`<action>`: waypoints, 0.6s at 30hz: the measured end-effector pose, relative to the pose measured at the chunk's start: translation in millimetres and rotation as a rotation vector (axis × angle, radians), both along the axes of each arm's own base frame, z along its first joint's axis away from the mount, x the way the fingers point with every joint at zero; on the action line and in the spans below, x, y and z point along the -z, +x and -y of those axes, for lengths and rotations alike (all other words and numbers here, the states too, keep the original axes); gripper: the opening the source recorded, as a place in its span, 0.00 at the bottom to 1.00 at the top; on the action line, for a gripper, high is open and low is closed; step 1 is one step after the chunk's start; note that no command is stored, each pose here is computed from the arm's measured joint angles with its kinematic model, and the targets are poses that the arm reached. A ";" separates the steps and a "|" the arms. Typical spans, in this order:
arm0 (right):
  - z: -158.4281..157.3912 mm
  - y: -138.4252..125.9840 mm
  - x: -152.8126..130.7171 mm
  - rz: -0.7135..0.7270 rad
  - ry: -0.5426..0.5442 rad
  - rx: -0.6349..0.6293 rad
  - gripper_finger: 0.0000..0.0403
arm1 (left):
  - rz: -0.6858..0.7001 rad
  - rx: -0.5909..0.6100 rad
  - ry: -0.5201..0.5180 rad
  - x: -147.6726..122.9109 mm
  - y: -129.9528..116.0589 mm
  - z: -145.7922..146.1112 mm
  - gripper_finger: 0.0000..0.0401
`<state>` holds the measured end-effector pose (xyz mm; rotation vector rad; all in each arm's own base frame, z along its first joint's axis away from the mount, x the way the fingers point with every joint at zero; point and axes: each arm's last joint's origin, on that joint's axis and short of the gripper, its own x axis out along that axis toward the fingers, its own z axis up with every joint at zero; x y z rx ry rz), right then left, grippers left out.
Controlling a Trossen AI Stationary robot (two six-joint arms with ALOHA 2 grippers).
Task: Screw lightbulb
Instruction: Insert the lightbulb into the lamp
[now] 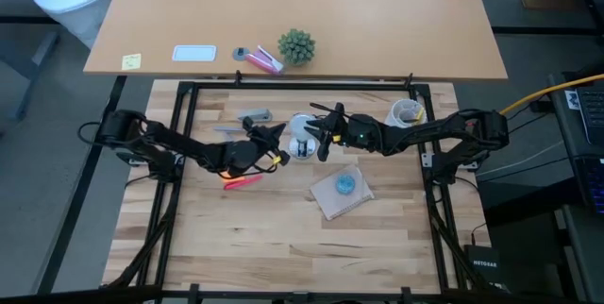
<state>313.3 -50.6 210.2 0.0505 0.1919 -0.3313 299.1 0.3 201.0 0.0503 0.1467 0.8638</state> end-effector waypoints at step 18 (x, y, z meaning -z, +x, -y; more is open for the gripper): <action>0.2 0.0 -0.3 0.005 -0.003 0.008 0.22 | 0.089 0.293 -0.128 -5.8 1.3 24.4 0.00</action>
